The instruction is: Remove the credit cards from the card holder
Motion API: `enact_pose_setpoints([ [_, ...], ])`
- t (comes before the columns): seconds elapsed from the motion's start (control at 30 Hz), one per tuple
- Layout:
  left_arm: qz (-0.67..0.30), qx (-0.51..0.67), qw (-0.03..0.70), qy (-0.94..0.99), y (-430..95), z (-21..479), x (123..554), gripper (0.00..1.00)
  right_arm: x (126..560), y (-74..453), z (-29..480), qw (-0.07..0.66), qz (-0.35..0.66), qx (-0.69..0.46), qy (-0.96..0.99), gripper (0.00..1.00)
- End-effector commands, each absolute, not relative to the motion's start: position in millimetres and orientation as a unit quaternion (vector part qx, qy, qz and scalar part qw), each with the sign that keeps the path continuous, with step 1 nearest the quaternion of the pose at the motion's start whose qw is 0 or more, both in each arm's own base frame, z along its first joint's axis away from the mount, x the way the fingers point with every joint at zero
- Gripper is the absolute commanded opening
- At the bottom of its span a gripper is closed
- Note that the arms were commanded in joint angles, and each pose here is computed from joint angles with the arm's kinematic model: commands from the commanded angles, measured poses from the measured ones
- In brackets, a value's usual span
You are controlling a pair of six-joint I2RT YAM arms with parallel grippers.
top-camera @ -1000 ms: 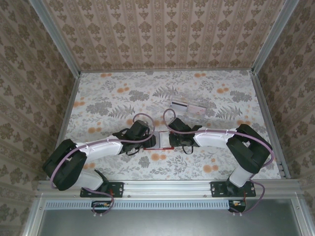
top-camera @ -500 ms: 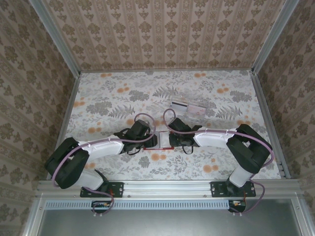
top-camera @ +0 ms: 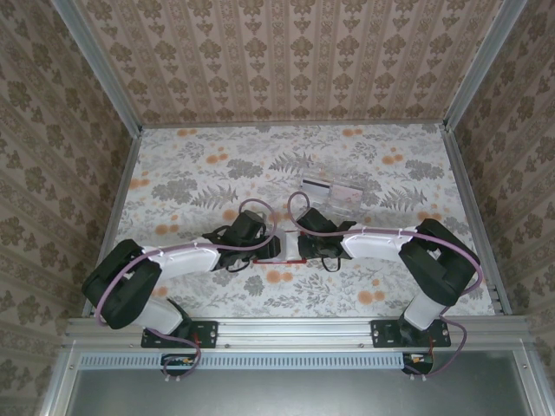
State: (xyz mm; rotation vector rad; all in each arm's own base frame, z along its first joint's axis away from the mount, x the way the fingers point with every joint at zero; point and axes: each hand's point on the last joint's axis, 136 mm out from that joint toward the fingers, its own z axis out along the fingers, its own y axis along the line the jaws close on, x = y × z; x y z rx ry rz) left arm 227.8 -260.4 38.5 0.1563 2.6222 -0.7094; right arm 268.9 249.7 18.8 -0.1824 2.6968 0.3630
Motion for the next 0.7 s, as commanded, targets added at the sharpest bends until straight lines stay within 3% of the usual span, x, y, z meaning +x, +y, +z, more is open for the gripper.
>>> enact_pose_setpoints([
  [0.0,-0.282,0.065,0.197,0.937,-272.4,39.9,223.2,0.58,257.2,246.6,1.8,0.175,0.129,-0.066,0.974,0.24],
  [0.1,-0.283,0.065,0.196,0.937,-272.4,39.6,222.8,0.66,257.1,246.5,1.4,0.175,0.129,-0.065,0.974,0.24],
  [0.2,-0.284,0.066,0.196,0.936,-272.4,39.7,222.5,0.84,256.8,246.2,1.1,0.175,0.128,-0.065,0.974,0.24],
  [0.37,-0.289,0.069,0.197,0.934,-274.4,41.3,222.0,0.97,256.6,245.7,1.7,0.176,0.127,-0.065,0.974,0.24],
  [0.67,-0.299,0.071,0.205,0.929,-274.8,49.6,222.2,1.0,258.2,240.3,3.9,0.18,0.128,-0.055,0.974,0.25],
])
